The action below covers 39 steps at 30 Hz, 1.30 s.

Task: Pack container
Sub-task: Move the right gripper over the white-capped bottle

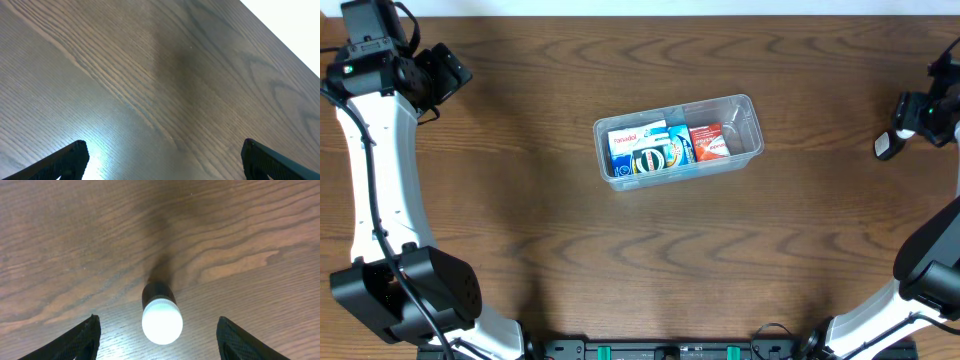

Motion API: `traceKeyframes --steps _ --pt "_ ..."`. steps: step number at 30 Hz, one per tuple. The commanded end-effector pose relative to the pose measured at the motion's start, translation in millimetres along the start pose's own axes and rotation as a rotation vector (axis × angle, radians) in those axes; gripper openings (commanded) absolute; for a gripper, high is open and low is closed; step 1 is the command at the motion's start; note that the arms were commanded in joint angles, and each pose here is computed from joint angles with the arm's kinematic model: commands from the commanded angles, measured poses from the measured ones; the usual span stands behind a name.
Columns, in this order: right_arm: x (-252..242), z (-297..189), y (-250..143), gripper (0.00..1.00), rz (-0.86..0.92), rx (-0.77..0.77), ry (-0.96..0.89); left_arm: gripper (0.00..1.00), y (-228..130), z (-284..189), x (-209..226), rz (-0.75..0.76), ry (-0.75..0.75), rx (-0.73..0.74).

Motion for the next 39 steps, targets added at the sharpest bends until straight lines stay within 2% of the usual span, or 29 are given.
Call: traceKeyframes --steps 1,11,31,37,39 --pt "-3 -8 8 0.72 -0.007 -0.019 0.003 0.98 1 1 3 0.005 0.014 -0.003" --pt "-4 16 -7 0.71 -0.039 0.065 0.03 0.98 1 1 3 0.005 0.014 -0.003" --pt "-7 55 -7 0.66 -0.108 0.138 0.072 0.98 1 1 3 0.005 0.014 -0.003" --pt "-7 55 -7 0.54 -0.123 0.139 0.074 0.98 1 1 3 0.005 0.014 -0.003" --pt "-7 55 -8 0.54 -0.122 0.143 0.075 0.98 1 1 3 0.005 0.014 -0.003"
Point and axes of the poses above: each gripper's point midway between its finger pads, its own z axis out along the fingers, its own x axis along the line the jaws close on, y = z × x, the point moved 3 cm from there along -z, back along the fingers, and after that the axes turned 6 degrees about -z, right-handed, at the moved point
